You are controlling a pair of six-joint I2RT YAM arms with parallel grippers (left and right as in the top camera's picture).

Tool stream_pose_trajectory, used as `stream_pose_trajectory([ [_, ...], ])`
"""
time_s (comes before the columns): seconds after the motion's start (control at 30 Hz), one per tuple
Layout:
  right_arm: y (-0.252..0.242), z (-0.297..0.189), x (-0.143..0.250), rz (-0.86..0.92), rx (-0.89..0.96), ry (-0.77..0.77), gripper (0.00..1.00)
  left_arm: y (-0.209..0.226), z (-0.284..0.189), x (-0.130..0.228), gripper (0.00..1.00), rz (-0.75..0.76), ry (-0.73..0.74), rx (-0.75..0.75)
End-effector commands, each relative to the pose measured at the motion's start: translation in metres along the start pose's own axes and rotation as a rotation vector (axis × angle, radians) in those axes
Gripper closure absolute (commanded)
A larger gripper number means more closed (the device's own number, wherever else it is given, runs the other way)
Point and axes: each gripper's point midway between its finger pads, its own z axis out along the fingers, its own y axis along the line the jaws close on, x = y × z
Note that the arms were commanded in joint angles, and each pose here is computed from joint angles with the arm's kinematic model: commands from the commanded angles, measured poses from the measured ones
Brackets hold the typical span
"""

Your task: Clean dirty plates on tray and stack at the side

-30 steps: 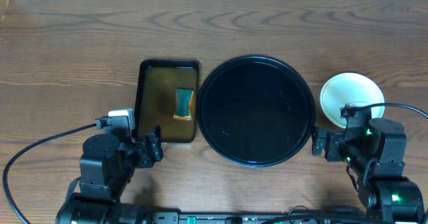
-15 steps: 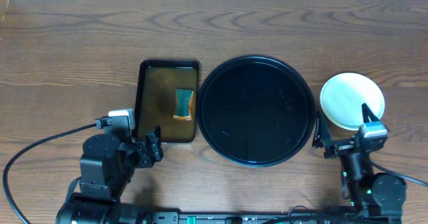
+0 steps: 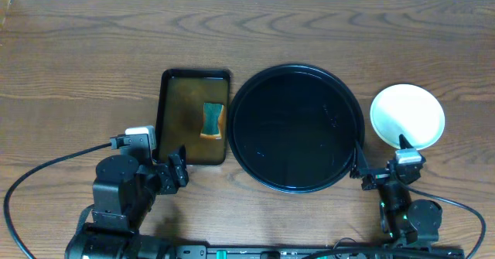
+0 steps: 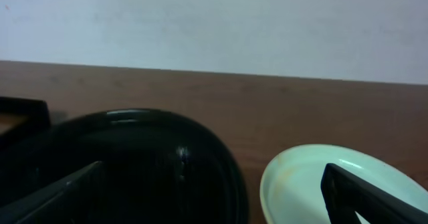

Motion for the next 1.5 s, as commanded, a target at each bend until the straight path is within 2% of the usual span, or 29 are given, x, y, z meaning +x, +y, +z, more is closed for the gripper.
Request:
stream_pose_trajectory([
  [0.0, 0.0, 0.0, 0.0, -0.009, 0.001, -0.002, 0.01, 0.0, 0.001, 0.002, 0.17, -0.004, 0.003, 0.002],
  [1.2, 0.0, 0.0, 0.0, -0.009, 0.001, -0.003, 0.01, 0.002, 0.0, 0.003, 0.17, 0.001, 0.007, -0.009],
  [1.33, 0.0, 0.0, 0.0, -0.009, 0.001, -0.003, 0.01, 0.013, -0.002, 0.008, 0.17, 0.021, -0.036, -0.04],
  [1.47, 0.0, 0.0, 0.0, -0.009, 0.001, -0.003, 0.01, 0.023, 0.008, 0.014, 0.17, 0.02, -0.149, -0.045],
])
